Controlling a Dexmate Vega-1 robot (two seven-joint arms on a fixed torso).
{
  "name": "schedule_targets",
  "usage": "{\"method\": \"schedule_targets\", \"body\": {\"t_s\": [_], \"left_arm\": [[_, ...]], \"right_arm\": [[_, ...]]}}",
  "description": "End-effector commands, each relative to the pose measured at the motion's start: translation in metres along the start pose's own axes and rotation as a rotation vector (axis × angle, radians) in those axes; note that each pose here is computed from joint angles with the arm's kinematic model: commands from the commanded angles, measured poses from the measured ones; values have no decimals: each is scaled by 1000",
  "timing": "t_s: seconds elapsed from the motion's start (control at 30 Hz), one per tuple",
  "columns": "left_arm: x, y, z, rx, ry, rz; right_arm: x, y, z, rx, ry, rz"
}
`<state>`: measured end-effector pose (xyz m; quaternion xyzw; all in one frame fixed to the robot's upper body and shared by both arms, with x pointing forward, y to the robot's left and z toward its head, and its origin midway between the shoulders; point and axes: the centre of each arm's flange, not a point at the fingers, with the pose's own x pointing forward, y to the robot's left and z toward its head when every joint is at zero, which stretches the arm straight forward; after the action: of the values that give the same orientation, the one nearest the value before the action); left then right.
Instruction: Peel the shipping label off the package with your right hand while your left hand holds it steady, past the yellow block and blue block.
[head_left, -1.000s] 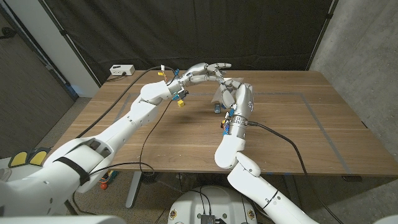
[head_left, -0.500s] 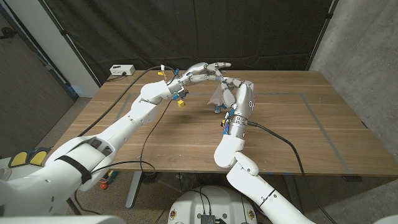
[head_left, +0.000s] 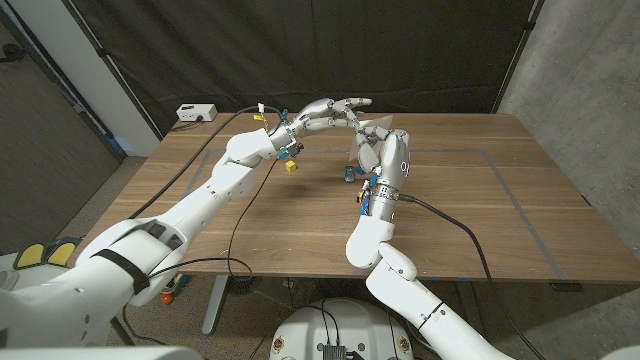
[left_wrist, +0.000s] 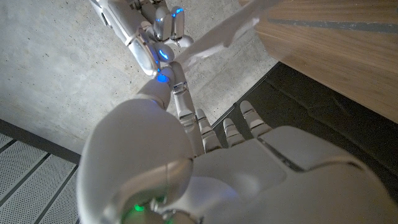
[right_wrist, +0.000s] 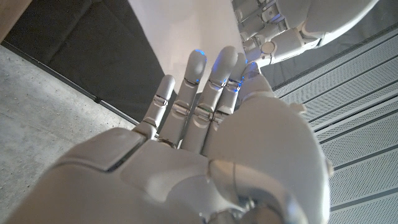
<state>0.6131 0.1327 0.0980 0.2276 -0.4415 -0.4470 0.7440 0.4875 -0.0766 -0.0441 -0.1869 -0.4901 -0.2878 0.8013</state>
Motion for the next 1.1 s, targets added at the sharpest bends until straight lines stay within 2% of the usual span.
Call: {"method": "schedule_targets", "body": {"t_s": [0.03,0.43,0.67,0.97,1.1], "left_arm": [[1,-3,6,-11,-28,-15],[-2,0,11,-33,-60,-5],[-4,5,18,-32,-102,20],[-12,15,30,-2,-176,144],[-13,16,31,1,-182,153]], "right_arm": [[4,4,-3,-17,17,15],[3,5,-7,-25,15,-23],[2,7,-9,-33,17,-38],[0,9,-9,-35,7,-50],[0,9,-9,-33,3,-61]]}}
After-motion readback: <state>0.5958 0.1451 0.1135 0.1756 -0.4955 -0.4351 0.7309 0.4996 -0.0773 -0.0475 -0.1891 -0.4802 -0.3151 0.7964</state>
